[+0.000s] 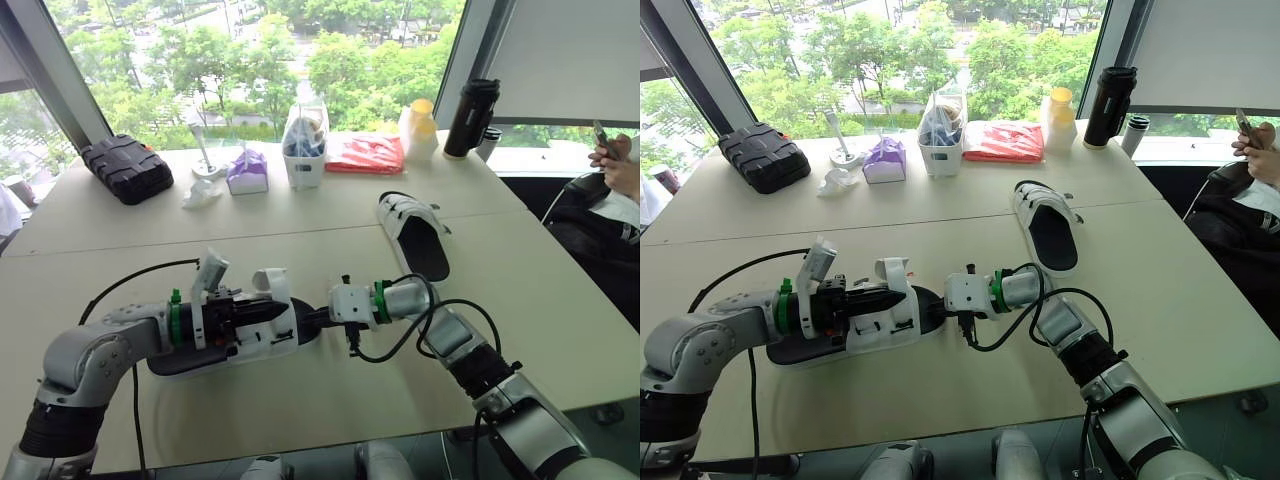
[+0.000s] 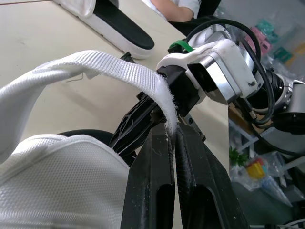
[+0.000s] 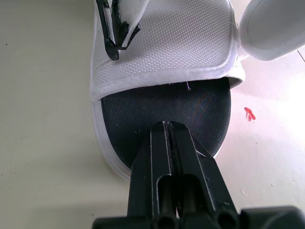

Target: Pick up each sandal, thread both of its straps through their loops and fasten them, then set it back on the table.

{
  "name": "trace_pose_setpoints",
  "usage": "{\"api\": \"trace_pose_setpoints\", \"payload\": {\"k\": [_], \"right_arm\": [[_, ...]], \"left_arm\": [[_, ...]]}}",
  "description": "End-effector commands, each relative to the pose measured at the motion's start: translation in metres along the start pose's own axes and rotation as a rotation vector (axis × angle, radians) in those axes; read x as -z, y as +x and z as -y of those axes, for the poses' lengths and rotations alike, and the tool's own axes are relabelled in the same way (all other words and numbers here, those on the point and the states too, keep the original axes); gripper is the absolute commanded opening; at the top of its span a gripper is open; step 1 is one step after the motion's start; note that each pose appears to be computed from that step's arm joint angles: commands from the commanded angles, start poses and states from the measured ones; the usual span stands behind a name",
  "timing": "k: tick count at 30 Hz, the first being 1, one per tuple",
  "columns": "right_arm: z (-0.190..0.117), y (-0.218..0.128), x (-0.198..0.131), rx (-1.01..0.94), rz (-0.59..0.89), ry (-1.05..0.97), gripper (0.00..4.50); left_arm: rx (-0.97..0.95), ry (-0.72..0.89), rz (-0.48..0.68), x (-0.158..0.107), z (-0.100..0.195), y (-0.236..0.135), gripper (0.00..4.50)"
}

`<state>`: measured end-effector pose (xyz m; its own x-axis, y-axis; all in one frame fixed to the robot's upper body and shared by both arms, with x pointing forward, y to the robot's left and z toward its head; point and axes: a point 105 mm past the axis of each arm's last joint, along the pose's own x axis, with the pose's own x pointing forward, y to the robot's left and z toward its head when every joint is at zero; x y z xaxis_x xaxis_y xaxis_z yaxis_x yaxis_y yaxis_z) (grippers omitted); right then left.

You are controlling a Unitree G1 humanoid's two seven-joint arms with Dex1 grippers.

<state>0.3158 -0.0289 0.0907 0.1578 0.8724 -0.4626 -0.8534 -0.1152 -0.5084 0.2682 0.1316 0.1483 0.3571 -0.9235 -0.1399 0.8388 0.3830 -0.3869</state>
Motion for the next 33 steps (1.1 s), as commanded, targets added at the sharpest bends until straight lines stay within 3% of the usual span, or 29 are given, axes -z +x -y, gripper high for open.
{"api": "trace_pose_setpoints", "payload": {"k": [1,7,15,25,28,33], "right_arm": [[-0.003,0.002,0.003,-0.015,-0.02,0.001,0.0],[-0.004,0.001,0.003,-0.016,-0.02,0.002,0.0],[-0.005,0.003,0.002,-0.022,-0.019,0.0,0.0],[-0.007,0.002,0.002,-0.027,-0.017,-0.001,0.0],[-0.006,0.003,0.001,-0.026,-0.014,-0.001,0.0],[-0.007,0.004,0.001,-0.025,-0.012,-0.002,0.0]], "left_arm": [[-0.005,0.018,0.034,-0.008,-0.001,-0.006,0.19],[-0.003,-0.049,0.057,-0.005,-0.003,-0.012,0.19],[-0.074,0.03,0.021,0.007,-0.014,-0.011,0.19],[-0.048,0.067,0.059,-0.008,-0.005,-0.021,0.19],[-0.048,0.085,0.065,-0.013,-0.002,-0.027,1.08],[-0.05,0.084,0.052,-0.013,0.001,-0.029,3.53]]}}
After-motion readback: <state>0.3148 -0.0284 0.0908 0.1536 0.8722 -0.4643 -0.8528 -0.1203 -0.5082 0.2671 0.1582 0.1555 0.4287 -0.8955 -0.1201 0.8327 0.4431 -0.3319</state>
